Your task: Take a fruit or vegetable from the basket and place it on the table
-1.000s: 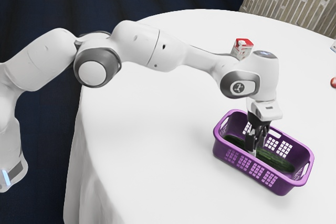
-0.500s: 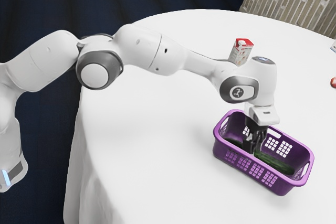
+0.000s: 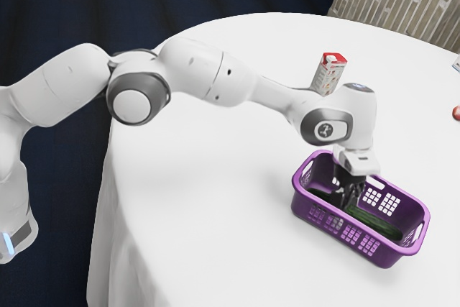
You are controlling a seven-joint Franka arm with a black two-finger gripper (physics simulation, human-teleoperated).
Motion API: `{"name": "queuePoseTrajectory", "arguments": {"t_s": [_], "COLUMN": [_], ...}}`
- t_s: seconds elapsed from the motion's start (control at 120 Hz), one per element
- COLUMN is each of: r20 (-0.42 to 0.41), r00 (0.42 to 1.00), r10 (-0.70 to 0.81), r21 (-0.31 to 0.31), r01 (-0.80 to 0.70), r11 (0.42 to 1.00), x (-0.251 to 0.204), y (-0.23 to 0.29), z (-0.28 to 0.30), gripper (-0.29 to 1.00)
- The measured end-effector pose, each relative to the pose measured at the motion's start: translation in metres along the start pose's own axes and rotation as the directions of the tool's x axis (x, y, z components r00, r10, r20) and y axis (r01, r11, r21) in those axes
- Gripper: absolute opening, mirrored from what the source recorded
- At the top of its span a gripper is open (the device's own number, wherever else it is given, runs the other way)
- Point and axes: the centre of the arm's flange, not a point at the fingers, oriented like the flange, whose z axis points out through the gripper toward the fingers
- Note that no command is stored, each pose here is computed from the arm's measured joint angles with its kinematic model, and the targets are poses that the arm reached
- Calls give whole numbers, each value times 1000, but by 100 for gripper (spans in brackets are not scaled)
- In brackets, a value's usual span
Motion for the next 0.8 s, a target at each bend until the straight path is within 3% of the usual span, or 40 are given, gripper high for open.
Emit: {"name": "queuePoseTrajectory", "arguments": {"t_s": [0.142, 0.25, 0.333, 0.392, 0.517, 0.683, 0.725, 0.8], "r20": [-7, -14, -17, -17, -15, -16, -17, -17], "r00": [1000, 1000, 1000, 1000, 1000, 1000, 1000, 1000], "r10": [-2, -5, -4, -5, -7, -1, -2, -4], "r21": [-1, 1, 8, 9, 1, -3, 3, 31], "r01": [2, 5, 4, 5, 7, 1, 2, 4], "r11": [1000, 1000, 1000, 1000, 1000, 1000, 1000, 1000], "x": [1, 0, 0, 0, 0, 0, 0, 0], "y": [0, 0, -2, -2, -1, -1, -1, -4], "z": [-6, -16, -20, -20, -16, -16, -19, -29], "gripper": [72, 37, 21, 21, 34, 35, 24, -10]}}
